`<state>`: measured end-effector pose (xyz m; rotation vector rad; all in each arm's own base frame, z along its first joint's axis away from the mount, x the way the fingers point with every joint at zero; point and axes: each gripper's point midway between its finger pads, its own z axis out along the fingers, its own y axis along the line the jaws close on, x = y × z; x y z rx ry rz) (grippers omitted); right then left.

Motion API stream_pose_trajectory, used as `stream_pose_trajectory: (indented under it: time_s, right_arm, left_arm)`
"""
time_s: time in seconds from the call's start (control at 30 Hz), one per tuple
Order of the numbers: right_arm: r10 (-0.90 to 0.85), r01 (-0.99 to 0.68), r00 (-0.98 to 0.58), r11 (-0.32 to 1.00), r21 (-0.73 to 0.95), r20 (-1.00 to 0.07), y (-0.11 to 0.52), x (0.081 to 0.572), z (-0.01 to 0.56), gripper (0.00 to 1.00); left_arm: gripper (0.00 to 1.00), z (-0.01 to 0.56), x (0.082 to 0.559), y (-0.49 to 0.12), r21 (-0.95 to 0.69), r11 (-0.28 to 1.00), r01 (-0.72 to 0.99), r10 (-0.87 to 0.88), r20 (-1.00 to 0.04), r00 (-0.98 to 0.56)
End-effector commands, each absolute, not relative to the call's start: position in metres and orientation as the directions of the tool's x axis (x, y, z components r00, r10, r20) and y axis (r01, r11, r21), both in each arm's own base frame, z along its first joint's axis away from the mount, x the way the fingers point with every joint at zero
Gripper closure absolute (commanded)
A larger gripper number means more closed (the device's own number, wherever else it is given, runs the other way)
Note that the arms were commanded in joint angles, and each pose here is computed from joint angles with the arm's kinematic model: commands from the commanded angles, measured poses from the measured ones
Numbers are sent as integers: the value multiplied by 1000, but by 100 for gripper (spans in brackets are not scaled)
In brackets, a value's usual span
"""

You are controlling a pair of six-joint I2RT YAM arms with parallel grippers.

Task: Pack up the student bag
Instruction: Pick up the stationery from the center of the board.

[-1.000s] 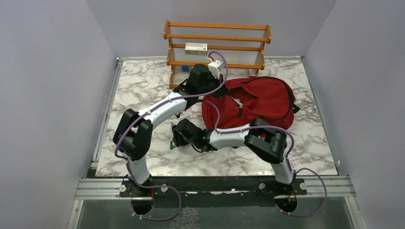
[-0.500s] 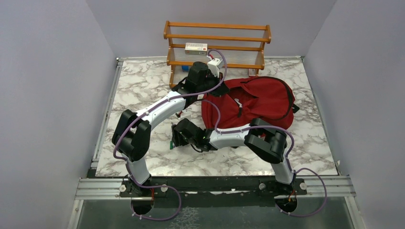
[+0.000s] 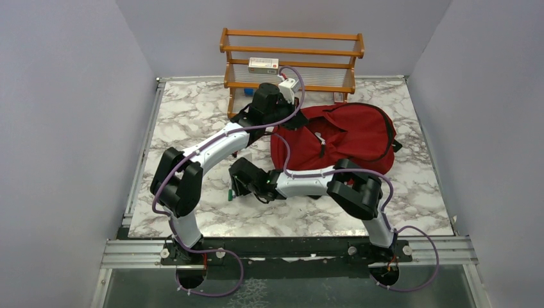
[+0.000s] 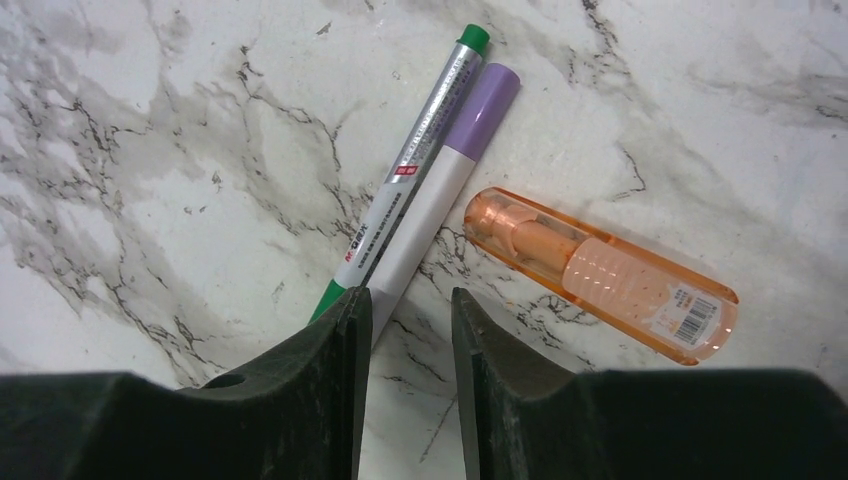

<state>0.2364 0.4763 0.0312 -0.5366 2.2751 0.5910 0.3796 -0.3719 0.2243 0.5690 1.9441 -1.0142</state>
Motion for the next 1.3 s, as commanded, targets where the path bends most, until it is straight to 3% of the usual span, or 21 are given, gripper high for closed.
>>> stream_pose_trajectory:
  time_s: [0.0,0.13,0.43,0.7,1.07,1.27]
  right_arm:
    - [-367,-516,-662,856,42,-654,432,238,-15,61]
    - [-394,-540,-652,841,32,-647,437,238,-17,56]
    - [-428,-576,-655,817,43,-623,452,237,-25,56]
    - [-483,-581,-668,814,-9,-567,422,225,-27,74]
    - [-643,-756,-600,650,75,-476,377,167,-26,86]
    - [-586,-750,-596,650,120,-549,368,160,14,94]
  left_arm:
    - [100,275,385,-367,-409,536,739,-61,-891,-449]
    - [100,275,385,-366,-413,535,737,-64,-890,-452]
    - [100,276,385,-365,-412,537,737,-66,-891,-450]
    - [100,276,386,-363,-413,537,735,-68,-890,-450]
    - [100,264,391,-360,-412,556,722,-65,-888,-456]
    - [100,250,396,-355,-392,586,709,-53,-892,-449]
